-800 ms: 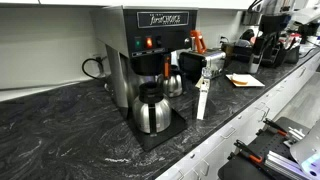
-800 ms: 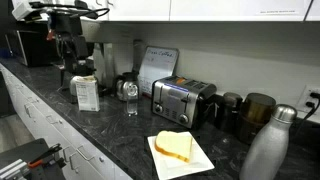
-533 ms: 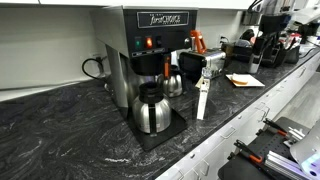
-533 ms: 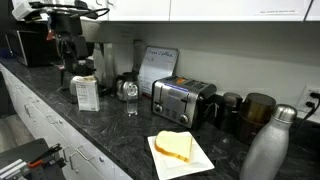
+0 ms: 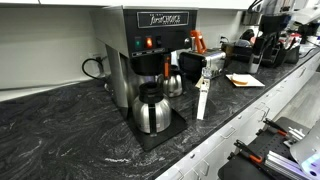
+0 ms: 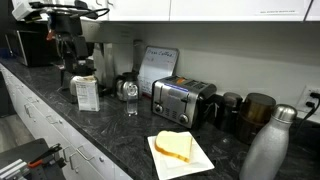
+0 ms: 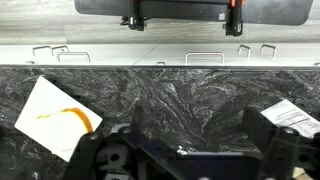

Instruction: Push the left lever on the toaster upwards

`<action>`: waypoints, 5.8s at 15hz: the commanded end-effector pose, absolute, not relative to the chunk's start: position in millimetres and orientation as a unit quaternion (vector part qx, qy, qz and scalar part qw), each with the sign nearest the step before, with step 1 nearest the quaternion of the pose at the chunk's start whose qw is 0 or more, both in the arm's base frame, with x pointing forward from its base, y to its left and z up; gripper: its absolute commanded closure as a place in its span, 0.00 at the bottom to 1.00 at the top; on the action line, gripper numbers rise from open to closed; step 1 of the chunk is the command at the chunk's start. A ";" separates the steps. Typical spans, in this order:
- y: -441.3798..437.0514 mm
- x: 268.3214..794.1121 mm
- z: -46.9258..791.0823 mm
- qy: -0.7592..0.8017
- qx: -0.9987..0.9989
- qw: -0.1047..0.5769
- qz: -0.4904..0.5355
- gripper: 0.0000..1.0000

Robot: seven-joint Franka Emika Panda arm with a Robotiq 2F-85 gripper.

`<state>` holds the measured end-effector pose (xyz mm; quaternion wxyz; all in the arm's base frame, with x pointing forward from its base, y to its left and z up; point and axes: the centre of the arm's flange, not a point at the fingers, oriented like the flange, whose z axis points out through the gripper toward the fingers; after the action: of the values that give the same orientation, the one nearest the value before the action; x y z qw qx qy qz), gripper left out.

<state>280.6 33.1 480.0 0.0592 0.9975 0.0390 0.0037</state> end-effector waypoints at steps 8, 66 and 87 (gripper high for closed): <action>-28.4 304.2 449.9 -0.064 0.997 0.017 0.043 0.00; -153.5 474.9 264.7 -0.422 0.850 -0.258 0.182 1.00; -149.7 484.9 276.1 -0.401 0.834 -0.268 0.267 1.00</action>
<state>483.3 -154.4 259.0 -0.2651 0.8427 -0.4092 0.2283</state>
